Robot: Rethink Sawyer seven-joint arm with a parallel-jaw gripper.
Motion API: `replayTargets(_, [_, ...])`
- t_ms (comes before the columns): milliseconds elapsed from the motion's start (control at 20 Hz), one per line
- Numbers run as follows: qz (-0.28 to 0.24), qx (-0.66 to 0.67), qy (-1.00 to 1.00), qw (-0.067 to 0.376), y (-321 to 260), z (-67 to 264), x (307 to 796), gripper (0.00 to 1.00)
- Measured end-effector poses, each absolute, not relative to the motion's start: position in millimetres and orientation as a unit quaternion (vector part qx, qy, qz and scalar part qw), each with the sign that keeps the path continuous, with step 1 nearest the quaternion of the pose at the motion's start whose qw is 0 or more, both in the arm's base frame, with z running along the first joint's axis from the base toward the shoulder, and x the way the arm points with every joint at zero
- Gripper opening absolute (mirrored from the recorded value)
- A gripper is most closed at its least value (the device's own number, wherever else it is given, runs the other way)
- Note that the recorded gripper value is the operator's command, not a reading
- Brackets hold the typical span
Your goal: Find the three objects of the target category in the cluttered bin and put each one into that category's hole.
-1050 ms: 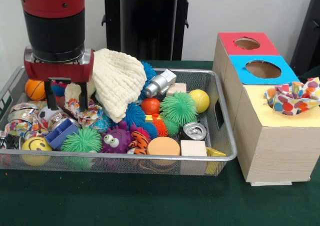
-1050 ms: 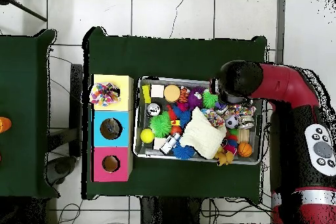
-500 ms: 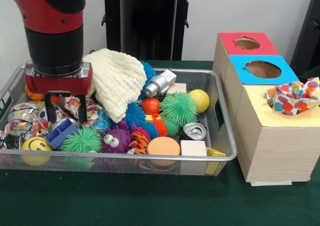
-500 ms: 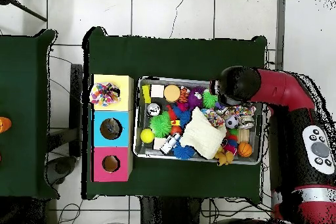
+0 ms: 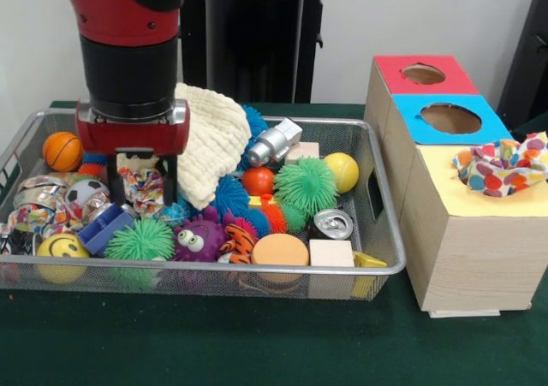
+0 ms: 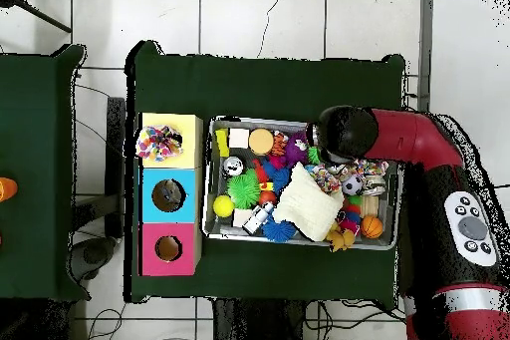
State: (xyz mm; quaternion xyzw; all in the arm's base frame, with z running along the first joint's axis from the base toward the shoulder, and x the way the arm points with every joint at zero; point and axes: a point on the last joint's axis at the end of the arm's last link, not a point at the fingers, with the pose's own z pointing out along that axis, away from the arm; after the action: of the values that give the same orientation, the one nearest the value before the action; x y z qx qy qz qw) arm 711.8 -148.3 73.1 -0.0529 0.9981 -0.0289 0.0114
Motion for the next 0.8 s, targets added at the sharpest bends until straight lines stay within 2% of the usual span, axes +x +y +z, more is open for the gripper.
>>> replayTargets(400, [-0.038,-0.064,0.997,0.012,-139.6,108.7,696.4,1.0])
replayTargets(800, [-0.05,-0.048,0.997,0.02,-166.0,134.9,686.3,1.0])
